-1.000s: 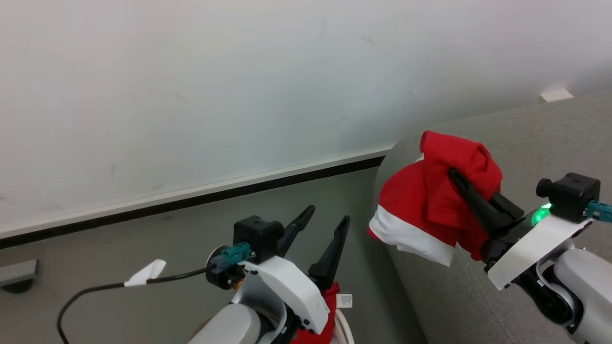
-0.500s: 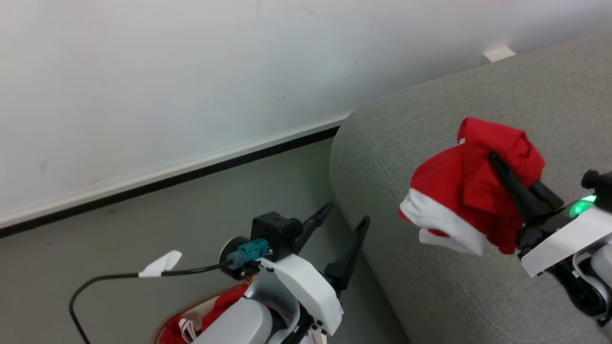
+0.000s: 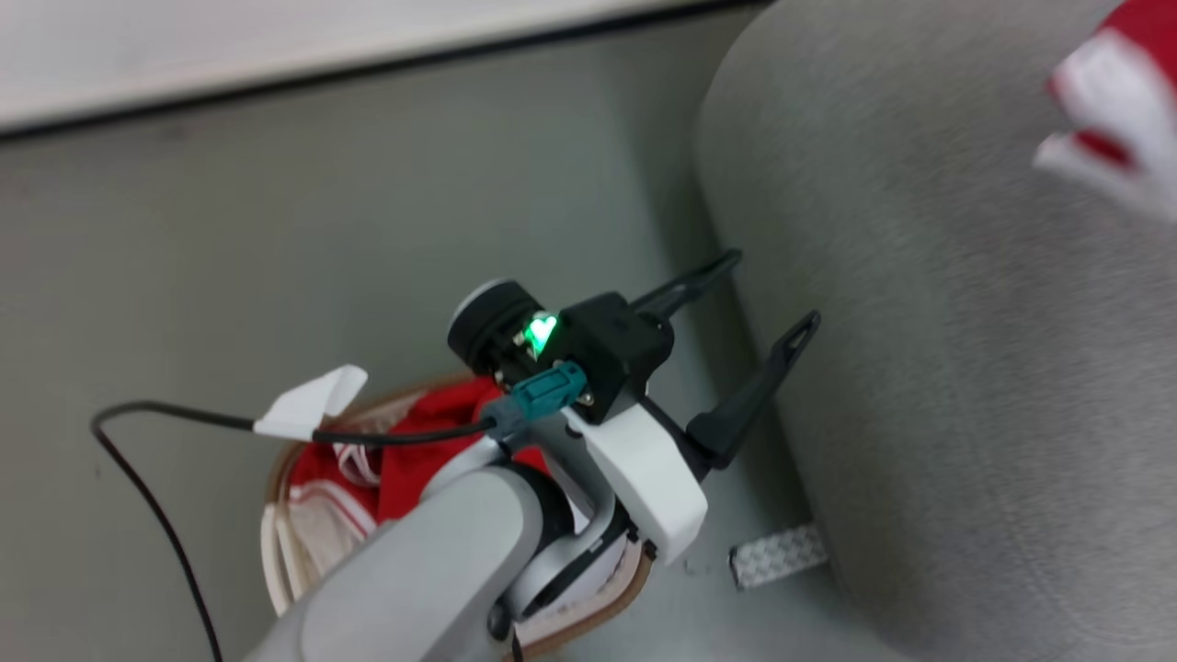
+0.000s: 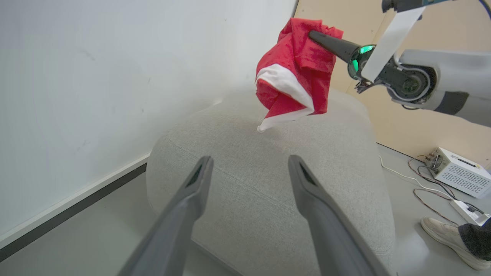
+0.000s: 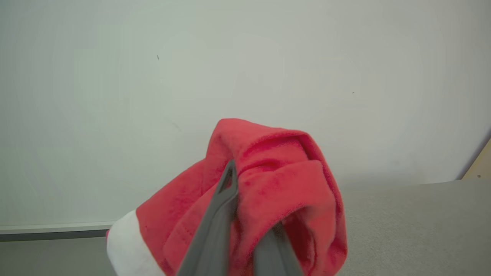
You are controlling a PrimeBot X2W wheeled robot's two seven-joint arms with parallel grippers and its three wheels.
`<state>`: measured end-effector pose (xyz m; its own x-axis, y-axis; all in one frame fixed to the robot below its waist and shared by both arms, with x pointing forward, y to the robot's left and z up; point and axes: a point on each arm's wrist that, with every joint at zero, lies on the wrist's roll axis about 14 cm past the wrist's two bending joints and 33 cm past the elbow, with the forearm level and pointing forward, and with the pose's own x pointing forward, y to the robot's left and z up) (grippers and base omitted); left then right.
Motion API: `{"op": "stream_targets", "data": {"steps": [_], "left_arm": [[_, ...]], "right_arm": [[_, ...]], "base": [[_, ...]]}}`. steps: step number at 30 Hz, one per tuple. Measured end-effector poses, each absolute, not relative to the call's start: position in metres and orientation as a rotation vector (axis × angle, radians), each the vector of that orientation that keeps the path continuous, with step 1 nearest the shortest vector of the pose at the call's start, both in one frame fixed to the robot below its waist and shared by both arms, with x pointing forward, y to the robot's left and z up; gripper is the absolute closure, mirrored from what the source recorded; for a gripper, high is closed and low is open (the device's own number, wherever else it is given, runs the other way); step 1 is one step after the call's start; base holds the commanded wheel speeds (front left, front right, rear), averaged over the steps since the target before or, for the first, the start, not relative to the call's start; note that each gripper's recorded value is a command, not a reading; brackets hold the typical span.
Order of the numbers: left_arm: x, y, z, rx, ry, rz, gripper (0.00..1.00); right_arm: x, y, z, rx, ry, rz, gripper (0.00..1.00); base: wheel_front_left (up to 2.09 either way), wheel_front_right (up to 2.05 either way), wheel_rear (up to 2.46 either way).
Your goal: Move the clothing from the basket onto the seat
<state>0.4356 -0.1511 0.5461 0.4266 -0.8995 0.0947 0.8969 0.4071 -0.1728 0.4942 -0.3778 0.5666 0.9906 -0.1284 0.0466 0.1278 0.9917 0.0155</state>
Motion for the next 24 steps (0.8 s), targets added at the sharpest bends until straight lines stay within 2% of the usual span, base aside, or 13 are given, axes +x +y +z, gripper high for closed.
{"op": "stream_targets", "data": {"steps": [7, 11, 12, 13, 14, 15, 16, 17, 24], "left_arm": [[0.479, -0.132, 0.483, -0.221, 0.1, -1.085, 0.0], [0.496, -0.118, 0.446, -0.246, 0.165, -1.028, 0.0], [0.498, -0.115, 0.438, -0.248, 0.181, -1.016, 0.0], [0.5, -0.111, 0.431, -0.249, 0.195, -1.004, 0.0], [0.502, -0.108, 0.425, -0.246, 0.204, -0.992, 0.0], [0.503, -0.103, 0.421, -0.243, 0.213, -0.98, 0.0], [0.503, -0.1, 0.417, -0.239, 0.223, -0.971, 0.0], [0.503, -0.097, 0.414, -0.235, 0.23, -0.964, 0.0], [0.502, -0.09, 0.433, -0.224, 0.199, -0.929, 0.0]], "right_arm": [[0.549, -0.422, 0.514, -0.042, 0.029, -0.263, 1.0], [0.557, -0.447, 0.464, -0.049, 0.121, -0.361, 1.0], [0.555, -0.453, 0.45, -0.04, 0.148, -0.39, 0.97], [0.553, -0.457, 0.436, -0.037, 0.177, -0.415, 0.88], [0.55, -0.46, 0.424, -0.027, 0.199, -0.44, 0.65], [0.548, -0.46, 0.414, -0.009, 0.216, -0.459, 0.65], [0.547, -0.458, 0.406, 0.0, 0.23, -0.464, 0.35], [0.546, -0.456, 0.402, 0.009, 0.234, -0.471, 0.0], [0.526, -0.45, 0.423, 0.029, 0.177, -0.486, 0.0]], "base": [[0.0, 0.0, 0.0], [0.0, 0.0, 0.0], [0.0, 0.0, 0.0], [0.0, 0.0, 0.0], [0.0, 0.0, 0.0], [0.0, 0.0, 0.0], [0.0, 0.0, 0.0], [0.0, 0.0, 0.0], [0.0, 0.0, 0.0]]}}
